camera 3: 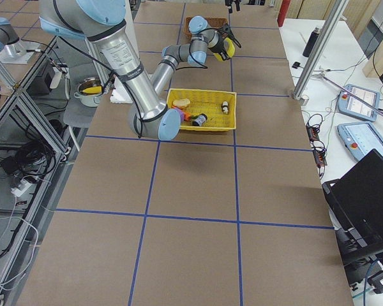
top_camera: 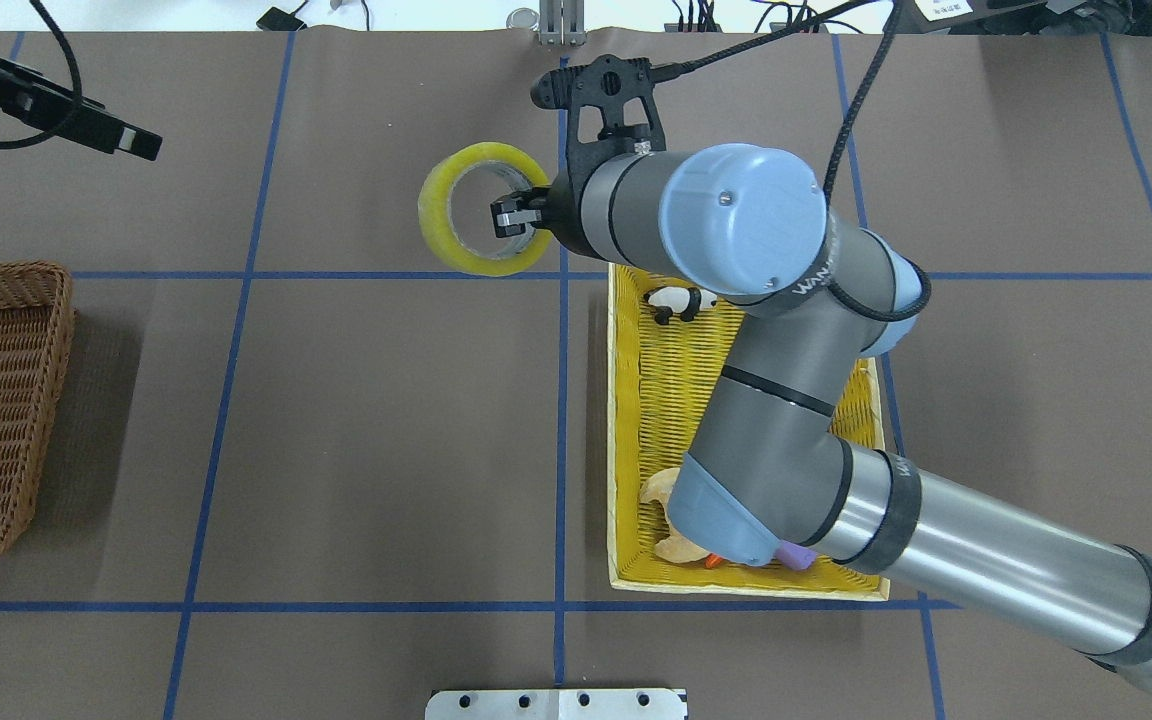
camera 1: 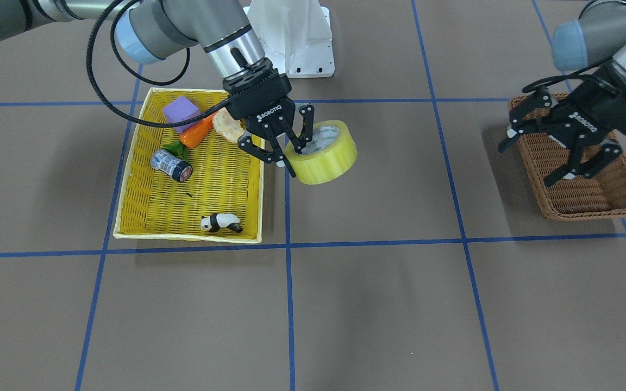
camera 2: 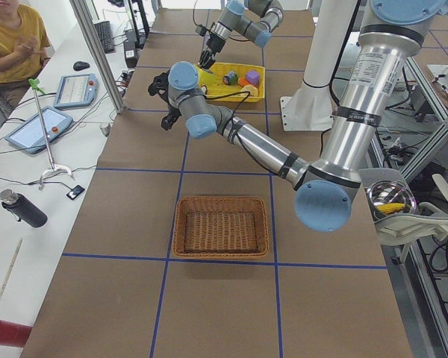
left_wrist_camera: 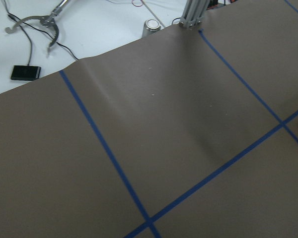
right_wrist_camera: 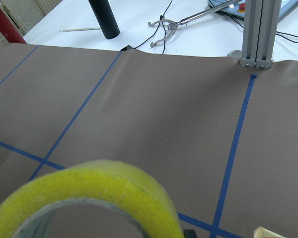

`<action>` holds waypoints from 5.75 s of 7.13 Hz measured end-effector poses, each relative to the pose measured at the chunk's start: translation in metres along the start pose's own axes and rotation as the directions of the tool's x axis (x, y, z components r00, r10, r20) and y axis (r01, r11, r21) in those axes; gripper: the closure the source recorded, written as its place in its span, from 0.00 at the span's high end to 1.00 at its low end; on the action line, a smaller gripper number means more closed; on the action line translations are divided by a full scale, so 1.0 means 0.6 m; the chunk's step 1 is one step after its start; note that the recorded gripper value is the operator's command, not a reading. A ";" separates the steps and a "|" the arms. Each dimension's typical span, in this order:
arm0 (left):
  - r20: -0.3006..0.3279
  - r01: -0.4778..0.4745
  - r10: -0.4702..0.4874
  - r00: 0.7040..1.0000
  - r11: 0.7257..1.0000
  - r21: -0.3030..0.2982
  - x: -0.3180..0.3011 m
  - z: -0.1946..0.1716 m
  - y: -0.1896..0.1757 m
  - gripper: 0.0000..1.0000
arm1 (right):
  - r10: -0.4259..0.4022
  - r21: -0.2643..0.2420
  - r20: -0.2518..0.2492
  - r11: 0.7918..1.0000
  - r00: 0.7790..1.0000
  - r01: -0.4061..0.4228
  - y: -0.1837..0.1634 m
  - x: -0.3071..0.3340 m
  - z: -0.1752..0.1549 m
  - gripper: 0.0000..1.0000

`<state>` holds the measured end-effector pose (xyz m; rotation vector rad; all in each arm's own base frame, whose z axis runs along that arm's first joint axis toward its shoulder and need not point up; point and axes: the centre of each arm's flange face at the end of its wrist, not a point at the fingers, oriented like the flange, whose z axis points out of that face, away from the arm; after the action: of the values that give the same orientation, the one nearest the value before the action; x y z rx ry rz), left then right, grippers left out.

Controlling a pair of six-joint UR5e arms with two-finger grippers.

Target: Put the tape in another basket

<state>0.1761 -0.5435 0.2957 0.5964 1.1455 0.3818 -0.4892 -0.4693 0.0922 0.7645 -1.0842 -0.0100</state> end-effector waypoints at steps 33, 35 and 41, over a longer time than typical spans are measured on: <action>-0.268 -0.067 0.041 0.963 0.994 -0.091 0.152 0.088 -0.015 0.00 | 0.004 0.144 0.258 0.989 0.966 -0.042 0.115 -0.091 -0.021 1.00; -0.255 -0.017 -0.009 0.967 0.995 -0.099 0.144 0.084 -0.017 0.00 | 0.014 0.151 0.200 0.988 0.980 -0.045 0.108 -0.020 -0.012 1.00; -0.158 0.288 -0.298 0.941 0.954 -0.083 0.053 0.009 -0.018 0.00 | -0.022 -0.223 -0.281 0.974 0.959 -0.042 -0.146 0.512 -0.047 1.00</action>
<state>0.1927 -0.5349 0.2671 0.3381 1.3603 0.2107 -0.2844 -0.6312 0.2786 0.5346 -0.7980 -0.0154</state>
